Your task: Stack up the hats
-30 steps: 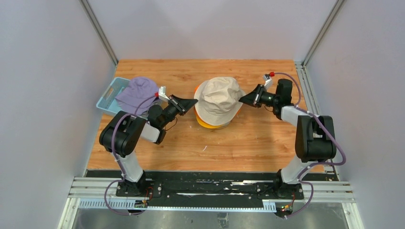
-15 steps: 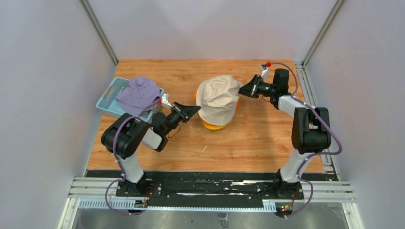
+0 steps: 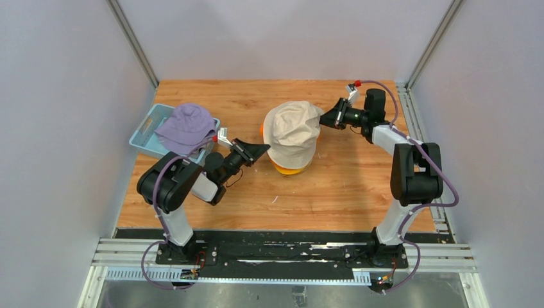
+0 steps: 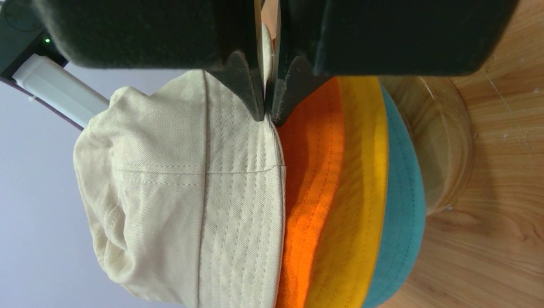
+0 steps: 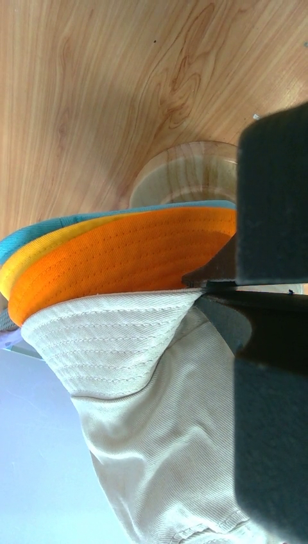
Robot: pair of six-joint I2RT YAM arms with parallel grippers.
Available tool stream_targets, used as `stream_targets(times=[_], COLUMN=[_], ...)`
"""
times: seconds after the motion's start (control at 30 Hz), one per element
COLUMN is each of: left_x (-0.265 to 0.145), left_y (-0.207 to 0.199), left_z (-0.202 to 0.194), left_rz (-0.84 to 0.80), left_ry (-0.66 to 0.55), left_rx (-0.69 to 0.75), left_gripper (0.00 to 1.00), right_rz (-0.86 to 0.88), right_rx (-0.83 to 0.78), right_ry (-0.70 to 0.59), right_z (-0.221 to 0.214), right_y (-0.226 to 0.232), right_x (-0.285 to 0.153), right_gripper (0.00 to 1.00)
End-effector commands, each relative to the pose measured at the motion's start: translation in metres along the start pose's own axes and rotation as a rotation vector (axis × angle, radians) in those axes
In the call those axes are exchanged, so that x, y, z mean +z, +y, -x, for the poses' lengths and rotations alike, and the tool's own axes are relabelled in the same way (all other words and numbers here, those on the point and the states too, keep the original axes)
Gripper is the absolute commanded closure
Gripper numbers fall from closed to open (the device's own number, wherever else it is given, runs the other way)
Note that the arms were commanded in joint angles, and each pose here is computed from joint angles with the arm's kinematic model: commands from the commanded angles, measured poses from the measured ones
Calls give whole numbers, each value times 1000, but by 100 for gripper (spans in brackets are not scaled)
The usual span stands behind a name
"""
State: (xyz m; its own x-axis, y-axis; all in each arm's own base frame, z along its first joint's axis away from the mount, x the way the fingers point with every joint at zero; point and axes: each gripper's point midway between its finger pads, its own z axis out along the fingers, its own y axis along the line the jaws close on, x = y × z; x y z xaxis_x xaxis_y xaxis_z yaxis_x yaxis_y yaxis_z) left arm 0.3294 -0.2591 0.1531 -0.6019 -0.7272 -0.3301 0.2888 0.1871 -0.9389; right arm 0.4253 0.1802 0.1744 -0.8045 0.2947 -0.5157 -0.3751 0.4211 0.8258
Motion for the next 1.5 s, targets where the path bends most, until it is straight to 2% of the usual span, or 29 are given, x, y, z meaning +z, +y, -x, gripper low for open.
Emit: stream_targets(times=[0.0,0.27,0.47,0.7,0.93,1.27,1.37,1.47], left_x=[0,-2,13,29,30,30,28,25], left_y=[-1,-13,-27,-24,-37,-47,-44,-41], left_z=[5,31,37,33,40,45,50,58], left_rz=[10,43,-20,-139,-174,-208,-201,-193], left_ry=[-23,-64,-39,-15,-32,-23,-29,-40], left_rx=[63,166,182,73,139,165,165,167], left_gripper=[85,73,72,71,71,64,56,55], right_rz=[-29,-24,-19,-18,-16,-12,-10,-9], right_rx=[-34,-41,-43,-50,-48,-50,-55,-54], right_ry=[-10,-2,3,11,19,28,28,30], right_z=[5,3,0,-3,-6,-9,-9,-10], right_y=[-1,1,3,4,3,4,6,6], right_x=[7,6,5,4,5,6,6,6], right_gripper=[99,99,99,99,99,99,99,99])
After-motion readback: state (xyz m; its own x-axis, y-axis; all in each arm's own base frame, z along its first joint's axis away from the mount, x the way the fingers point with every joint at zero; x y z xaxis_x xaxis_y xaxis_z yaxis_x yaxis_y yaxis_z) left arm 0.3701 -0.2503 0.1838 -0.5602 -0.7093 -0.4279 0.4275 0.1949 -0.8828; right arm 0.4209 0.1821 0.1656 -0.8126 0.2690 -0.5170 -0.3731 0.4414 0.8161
